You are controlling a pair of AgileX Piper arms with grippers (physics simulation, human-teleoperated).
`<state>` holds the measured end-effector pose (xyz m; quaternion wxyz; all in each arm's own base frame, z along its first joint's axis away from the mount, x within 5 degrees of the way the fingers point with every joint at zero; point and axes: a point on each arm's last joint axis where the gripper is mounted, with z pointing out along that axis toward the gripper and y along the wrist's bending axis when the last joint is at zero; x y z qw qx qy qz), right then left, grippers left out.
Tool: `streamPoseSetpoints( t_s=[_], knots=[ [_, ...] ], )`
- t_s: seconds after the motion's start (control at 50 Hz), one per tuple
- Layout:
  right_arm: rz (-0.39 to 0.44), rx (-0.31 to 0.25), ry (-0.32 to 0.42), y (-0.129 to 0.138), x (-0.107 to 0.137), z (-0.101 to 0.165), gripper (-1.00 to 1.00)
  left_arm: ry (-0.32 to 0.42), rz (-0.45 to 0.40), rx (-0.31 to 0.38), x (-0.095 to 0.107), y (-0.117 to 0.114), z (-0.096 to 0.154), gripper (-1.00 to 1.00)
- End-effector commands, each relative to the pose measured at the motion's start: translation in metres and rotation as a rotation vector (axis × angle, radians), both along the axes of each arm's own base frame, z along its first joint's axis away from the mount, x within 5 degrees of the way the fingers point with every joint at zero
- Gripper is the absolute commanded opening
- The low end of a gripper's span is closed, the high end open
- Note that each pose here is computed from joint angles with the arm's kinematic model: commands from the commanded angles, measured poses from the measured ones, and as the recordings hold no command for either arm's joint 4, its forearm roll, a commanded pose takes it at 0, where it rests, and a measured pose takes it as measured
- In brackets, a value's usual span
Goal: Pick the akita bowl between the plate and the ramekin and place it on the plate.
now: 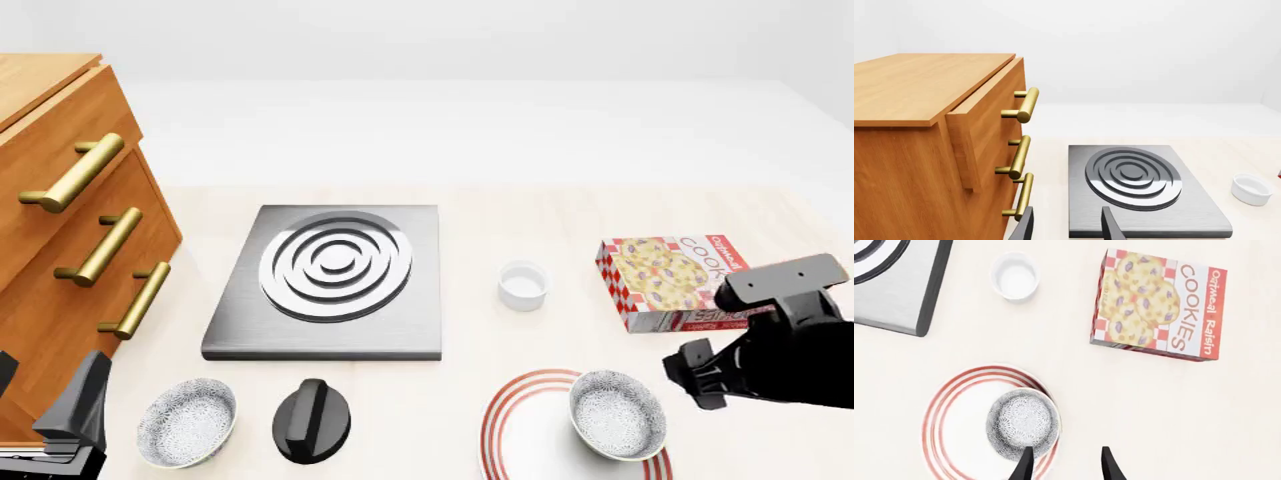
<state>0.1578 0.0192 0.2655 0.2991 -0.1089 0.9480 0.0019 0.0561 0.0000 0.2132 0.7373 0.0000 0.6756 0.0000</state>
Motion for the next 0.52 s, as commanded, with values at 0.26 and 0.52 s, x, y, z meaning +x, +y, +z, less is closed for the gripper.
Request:
streamPoseSetpoints(
  t_s=[0.26,0.52],
  knots=[
    [0.003,-0.008,-0.091,-0.0068,-0.0348,0.0481,1.0,0.0,0.0,0.0,0.0,0.0,0.0,1.0],
    [-0.007,-0.019,-0.084,-0.0096,-0.0354,0.0407,1.0,0.0,0.0,0.0,0.0,0.0,0.0,1.0]
  ],
)
